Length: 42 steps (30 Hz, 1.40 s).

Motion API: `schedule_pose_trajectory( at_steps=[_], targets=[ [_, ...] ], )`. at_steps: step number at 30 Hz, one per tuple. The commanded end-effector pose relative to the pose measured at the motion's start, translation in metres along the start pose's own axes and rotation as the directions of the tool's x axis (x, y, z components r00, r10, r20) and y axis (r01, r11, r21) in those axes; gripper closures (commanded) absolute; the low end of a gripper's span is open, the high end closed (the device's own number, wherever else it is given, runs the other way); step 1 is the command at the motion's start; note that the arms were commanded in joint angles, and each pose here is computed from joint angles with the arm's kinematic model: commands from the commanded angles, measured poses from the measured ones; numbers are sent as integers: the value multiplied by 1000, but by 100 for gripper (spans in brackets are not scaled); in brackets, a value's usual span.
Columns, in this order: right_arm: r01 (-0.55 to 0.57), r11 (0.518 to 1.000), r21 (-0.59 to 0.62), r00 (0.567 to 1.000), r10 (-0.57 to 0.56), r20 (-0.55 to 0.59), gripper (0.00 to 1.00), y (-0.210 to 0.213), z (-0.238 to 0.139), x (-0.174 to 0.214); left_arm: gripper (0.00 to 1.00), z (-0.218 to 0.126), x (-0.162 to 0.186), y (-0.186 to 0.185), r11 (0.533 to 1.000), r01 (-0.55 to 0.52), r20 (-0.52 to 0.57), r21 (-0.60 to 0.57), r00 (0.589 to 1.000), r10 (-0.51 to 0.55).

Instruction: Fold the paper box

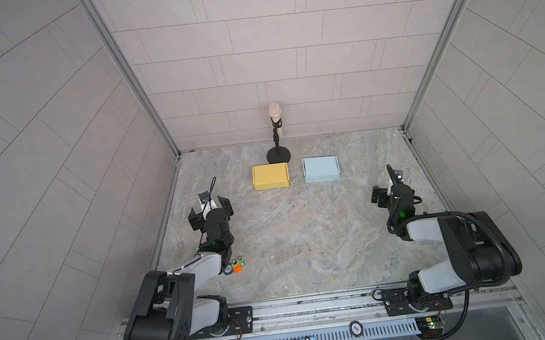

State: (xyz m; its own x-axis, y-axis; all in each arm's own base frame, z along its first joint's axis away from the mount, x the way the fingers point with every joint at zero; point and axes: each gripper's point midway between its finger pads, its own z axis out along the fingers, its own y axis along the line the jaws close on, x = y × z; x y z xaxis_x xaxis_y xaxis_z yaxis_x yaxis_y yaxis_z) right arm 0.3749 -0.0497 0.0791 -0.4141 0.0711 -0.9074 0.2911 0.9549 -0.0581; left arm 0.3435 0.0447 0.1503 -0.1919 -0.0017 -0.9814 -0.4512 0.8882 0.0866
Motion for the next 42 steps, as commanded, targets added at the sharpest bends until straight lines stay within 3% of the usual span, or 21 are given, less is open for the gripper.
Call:
schedule_pose_trajectory(
  at_steps=[1, 7, 10, 12, 15, 19, 23, 29, 31, 42],
  targets=[
    [52, 999, -8, 999, -52, 16, 1, 10, 5, -12, 0, -8, 0, 10, 1000, 2, 21, -10, 1000, -2],
    [55, 999, -1, 998, -54, 19, 1, 10, 5, -12, 0, -13, 0, -1, 997, 31, 35, 71, 999, -33],
    [59, 998, -2, 998, -59, 19, 1, 11, 4, -12, 0, -14, 2, 9, 1000, -7, 25, 14, 1000, 7],
    [64, 998, -2, 998, -64, 20, 1, 12, 4, -13, 0, -21, 4, 6, 999, -9, 17, 46, 1000, 8],
    [86, 996, 3, 996, -86, 13, 0, 15, 5, -13, 0, -25, 0, 4, 998, -13, 74, 67, 997, 8],
    [92, 996, 8, 996, -92, 11, 0, 16, 5, -13, 0, -13, -10, -34, 982, -51, 105, 181, 994, 32],
    [95, 995, 7, 995, -95, 12, 0, 16, 5, -13, 0, 5, 1, -44, 984, -115, 56, 138, 993, 108],
    [94, 996, 7, 995, -94, 12, 0, 16, 5, -13, 0, 18, 11, -41, 985, -66, 39, 157, 997, 60],
    [94, 996, 8, 995, -94, 13, 0, 16, 5, -13, 0, 21, 15, -46, 979, -75, -4, 187, 997, 77],
    [95, 995, 7, 995, -95, 12, 0, 16, 5, -13, 0, 23, 15, -45, 981, -71, -3, 181, 997, 73]
  ],
)
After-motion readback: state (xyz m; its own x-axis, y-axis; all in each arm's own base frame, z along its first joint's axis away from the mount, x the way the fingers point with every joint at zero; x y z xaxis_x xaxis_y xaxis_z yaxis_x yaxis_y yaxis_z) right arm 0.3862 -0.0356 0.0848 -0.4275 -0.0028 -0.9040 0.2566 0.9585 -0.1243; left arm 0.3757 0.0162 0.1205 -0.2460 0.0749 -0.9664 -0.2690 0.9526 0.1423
